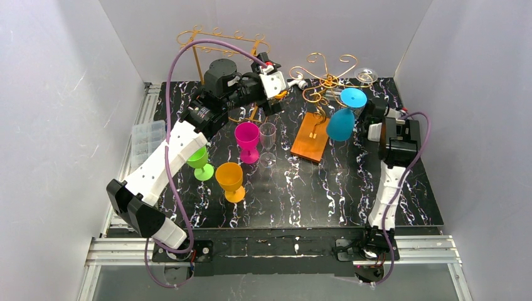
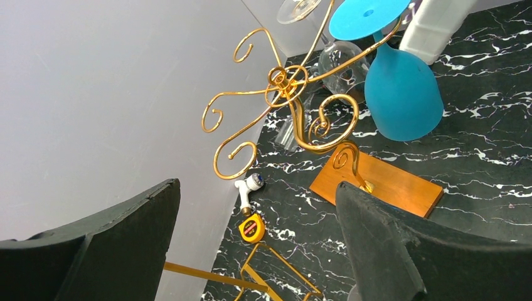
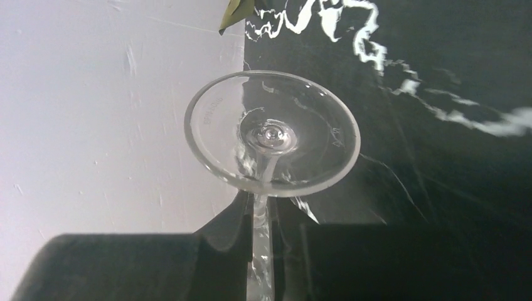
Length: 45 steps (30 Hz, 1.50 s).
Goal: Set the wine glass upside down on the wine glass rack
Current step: Pick up the wine glass at the center of the board.
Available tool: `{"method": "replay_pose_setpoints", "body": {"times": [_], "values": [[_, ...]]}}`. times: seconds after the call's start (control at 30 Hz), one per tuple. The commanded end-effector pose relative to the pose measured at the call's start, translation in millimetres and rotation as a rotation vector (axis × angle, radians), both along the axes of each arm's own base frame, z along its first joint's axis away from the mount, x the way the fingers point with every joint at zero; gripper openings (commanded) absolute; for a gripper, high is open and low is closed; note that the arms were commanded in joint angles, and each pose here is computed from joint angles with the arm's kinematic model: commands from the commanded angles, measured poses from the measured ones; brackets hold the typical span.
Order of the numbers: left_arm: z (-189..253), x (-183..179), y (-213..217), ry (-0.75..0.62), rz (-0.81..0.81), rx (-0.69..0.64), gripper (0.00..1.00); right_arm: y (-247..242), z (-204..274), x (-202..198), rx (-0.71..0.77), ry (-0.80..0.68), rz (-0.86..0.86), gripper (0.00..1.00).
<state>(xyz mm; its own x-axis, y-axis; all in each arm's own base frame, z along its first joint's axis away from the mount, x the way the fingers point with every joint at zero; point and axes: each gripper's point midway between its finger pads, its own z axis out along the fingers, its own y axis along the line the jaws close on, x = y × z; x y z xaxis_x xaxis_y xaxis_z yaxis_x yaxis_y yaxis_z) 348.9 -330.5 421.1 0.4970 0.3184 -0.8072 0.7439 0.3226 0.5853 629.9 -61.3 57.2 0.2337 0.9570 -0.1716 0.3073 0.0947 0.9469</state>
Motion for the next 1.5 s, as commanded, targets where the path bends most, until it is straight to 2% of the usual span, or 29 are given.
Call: {"method": "replay_pose_setpoints", "body": {"times": [0.0,0.23,0.8,1.2,1.37,1.47], "values": [[31.2,-13.3,8.1,-0.047,-0.016,-0.048,0.93,-18.8,39.3,-33.2,-0.150,-0.006,-0.067,0.01],[38.6,-21.7,12.3,-0.056,-0.025,-0.057,0.93,-26.2,43.8,-110.7,-0.209,0.056,-0.134,0.01],[28.5,-20.8,26.9,-0.021,0.050,-0.047,0.92,-21.7,128.6,-232.0,-0.487,0.128,-0.094,0.01],[24.4,-62.9,42.1,0.050,-0.017,-0.034,0.92,3.4,130.5,-320.1,-0.614,0.288,0.091,0.01],[15.9,-85.9,54.4,0.086,-0.040,-0.010,0.93,42.8,149.7,-339.5,-0.665,0.266,0.286,0.01],[8.6,-105.5,61.9,0.138,-0.067,0.001,0.93,73.5,165.9,-345.8,-0.672,0.179,0.423,0.01]]}}
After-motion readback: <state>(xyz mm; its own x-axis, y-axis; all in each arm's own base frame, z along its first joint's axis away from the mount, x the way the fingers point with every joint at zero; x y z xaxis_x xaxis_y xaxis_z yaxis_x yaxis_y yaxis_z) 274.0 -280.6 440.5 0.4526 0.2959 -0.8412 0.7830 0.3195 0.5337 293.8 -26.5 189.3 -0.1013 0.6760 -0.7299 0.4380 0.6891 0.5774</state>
